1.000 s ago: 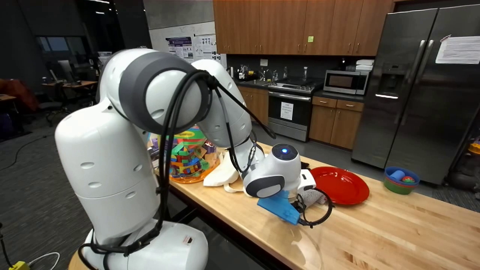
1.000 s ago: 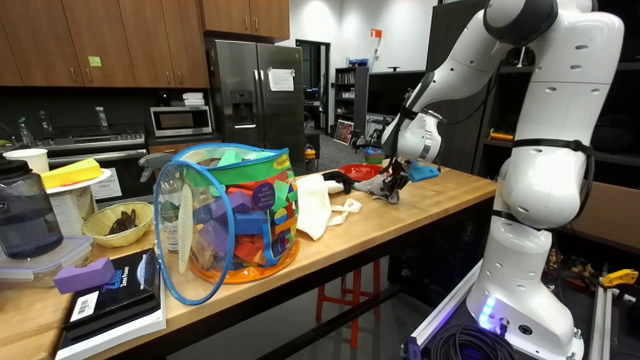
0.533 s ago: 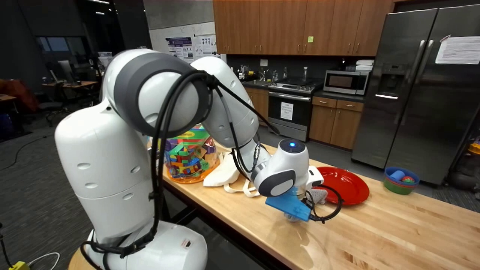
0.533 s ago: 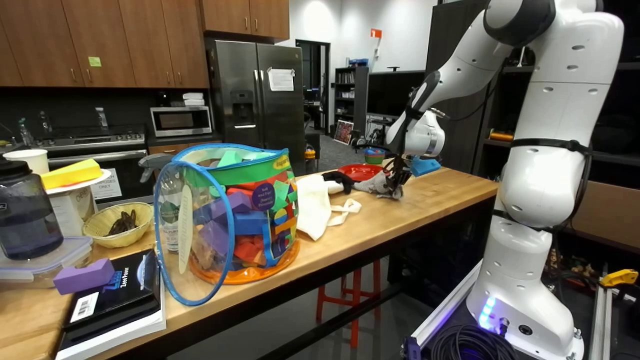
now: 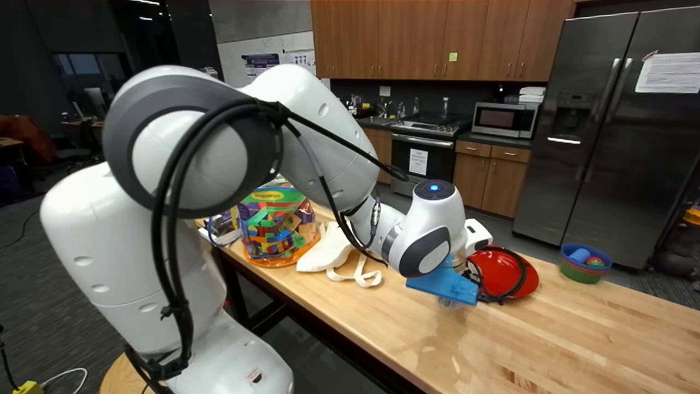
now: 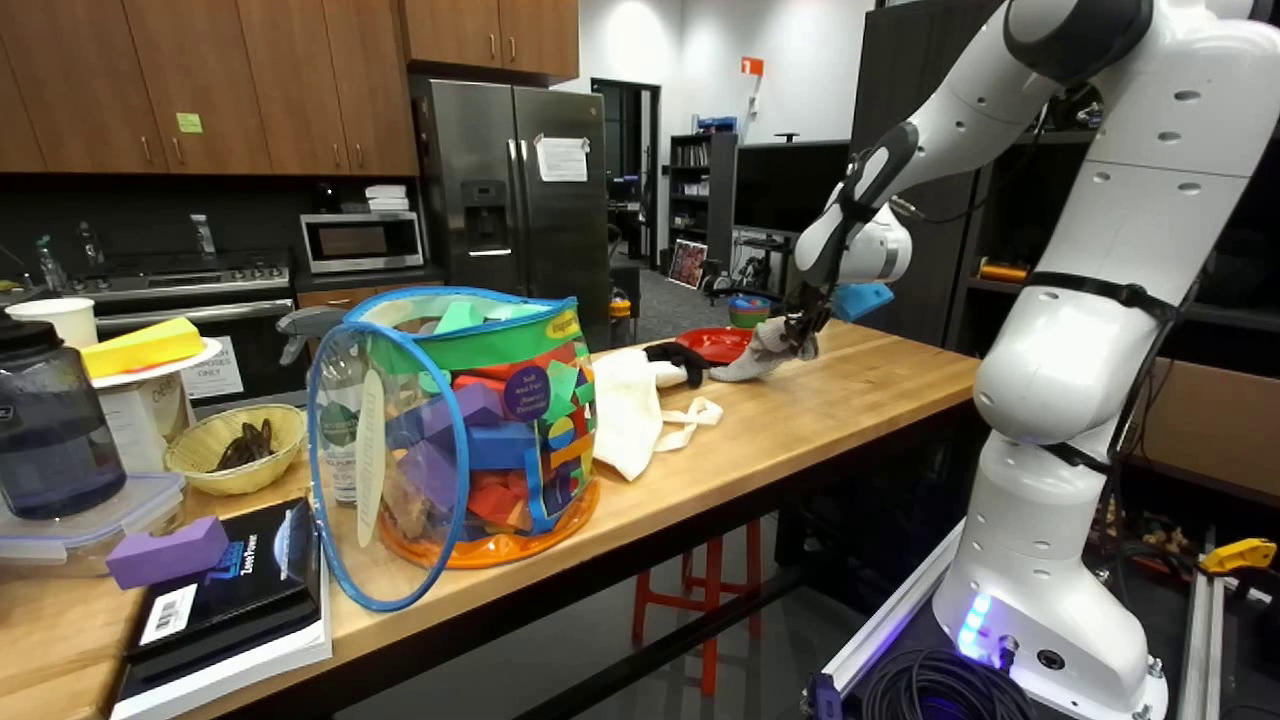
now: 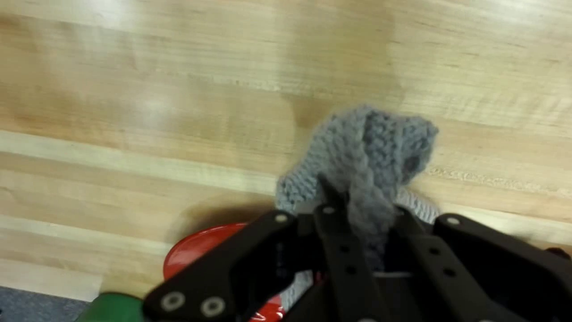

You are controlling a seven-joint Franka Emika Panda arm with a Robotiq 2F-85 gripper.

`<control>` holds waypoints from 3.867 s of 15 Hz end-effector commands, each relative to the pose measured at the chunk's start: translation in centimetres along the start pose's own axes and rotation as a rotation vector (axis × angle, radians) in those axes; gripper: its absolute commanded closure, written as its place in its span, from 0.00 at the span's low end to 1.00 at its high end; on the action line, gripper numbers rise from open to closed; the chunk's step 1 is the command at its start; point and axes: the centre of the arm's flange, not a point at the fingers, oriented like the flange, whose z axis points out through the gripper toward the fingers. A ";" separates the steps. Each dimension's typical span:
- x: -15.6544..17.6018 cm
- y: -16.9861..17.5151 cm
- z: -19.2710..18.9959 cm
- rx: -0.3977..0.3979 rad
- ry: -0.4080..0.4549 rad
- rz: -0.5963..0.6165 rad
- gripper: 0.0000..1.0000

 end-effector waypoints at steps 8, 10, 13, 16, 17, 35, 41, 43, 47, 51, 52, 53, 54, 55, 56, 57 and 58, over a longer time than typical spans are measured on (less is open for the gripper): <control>-5.8 10.0 -7.2 -0.101 0.042 0.245 0.96; -7.3 11.4 -8.0 -0.111 0.048 0.283 0.96; -8.1 12.3 -8.8 -0.119 0.063 0.313 0.96; -7.3 11.9 -9.7 -0.131 0.099 0.292 0.96; -6.7 12.3 -9.8 -0.151 0.105 0.295 0.96; 12.5 3.6 -6.6 -0.115 0.109 0.164 0.96; 17.3 -4.7 -8.8 -0.062 0.174 0.001 0.96; 18.5 -7.7 -10.0 -0.044 0.205 -0.051 0.96; 20.1 -13.5 -12.4 0.020 0.252 -0.155 0.96; 20.1 -15.8 -13.2 0.034 0.269 -0.204 0.96; 20.0 -15.1 -13.0 0.028 0.264 -0.192 0.96; 19.7 -13.7 -12.7 0.013 0.256 -0.169 0.96; 19.5 -12.1 -12.3 -0.004 0.247 -0.141 0.96; 19.0 -9.9 -11.9 -0.021 0.235 -0.104 0.96; 18.5 -7.9 -11.5 -0.040 0.224 -0.068 0.96; 17.8 -5.4 -11.1 -0.065 0.211 -0.026 0.96; 17.0 -3.1 -10.7 -0.086 0.197 0.012 0.96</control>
